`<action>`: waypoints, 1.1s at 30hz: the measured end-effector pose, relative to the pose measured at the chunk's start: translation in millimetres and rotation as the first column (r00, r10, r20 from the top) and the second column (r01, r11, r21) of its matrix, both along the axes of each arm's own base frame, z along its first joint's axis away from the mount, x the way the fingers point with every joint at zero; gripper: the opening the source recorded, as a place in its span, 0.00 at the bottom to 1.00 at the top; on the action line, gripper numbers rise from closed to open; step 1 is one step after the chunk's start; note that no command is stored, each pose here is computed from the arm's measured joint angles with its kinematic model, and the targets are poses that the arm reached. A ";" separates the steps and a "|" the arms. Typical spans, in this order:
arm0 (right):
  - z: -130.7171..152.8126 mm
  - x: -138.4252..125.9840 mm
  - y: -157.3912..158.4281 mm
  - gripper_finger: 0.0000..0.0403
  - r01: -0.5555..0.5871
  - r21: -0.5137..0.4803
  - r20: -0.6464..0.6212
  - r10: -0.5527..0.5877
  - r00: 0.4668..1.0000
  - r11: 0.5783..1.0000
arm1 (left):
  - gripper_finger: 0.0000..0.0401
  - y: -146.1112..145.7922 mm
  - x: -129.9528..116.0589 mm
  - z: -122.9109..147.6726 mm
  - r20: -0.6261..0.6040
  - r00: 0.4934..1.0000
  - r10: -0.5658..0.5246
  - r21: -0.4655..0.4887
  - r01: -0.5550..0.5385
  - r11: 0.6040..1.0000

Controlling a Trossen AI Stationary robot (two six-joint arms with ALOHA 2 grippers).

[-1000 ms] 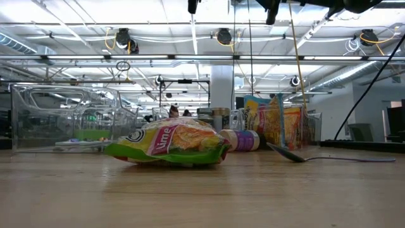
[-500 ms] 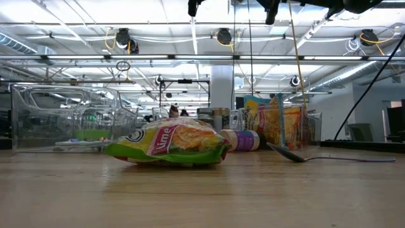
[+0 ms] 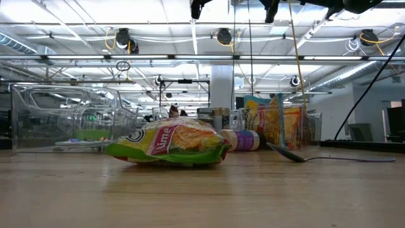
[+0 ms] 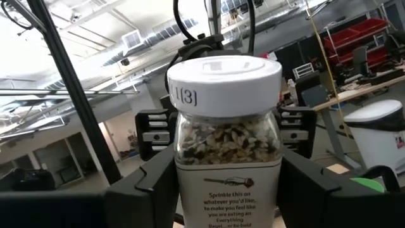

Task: Pick & Place Food Item
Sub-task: Put the white spice bottle into the middle transparent bin

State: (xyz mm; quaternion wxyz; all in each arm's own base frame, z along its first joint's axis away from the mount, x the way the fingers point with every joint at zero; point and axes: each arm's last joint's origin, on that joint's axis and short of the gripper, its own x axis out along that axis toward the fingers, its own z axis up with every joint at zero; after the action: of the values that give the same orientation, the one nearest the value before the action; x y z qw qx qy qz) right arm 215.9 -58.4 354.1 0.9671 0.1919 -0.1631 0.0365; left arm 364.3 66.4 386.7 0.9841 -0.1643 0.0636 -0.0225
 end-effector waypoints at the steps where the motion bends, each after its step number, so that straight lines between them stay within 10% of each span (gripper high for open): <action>1: 0.0 0.0 0.0 0.48 -0.001 0.001 0.000 0.001 1.000 1.000 | 0.44 0.0 0.0 0.0 -0.001 1.000 0.001 -0.002 -0.001 1.000; 33: -11.0 1.8 1.2 0.48 -0.175 0.058 -0.129 0.181 0.975 0.983 | 0.44 -1.6 -20.8 31.6 -0.051 0.998 -0.026 0.080 0.030 0.996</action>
State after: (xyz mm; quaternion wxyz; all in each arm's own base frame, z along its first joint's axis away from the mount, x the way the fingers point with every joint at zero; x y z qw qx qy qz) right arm 217.6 -57.2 343.0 0.9639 0.2303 -0.0808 0.1063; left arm 343.5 64.9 418.2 0.9876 -0.1241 0.0912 -0.0297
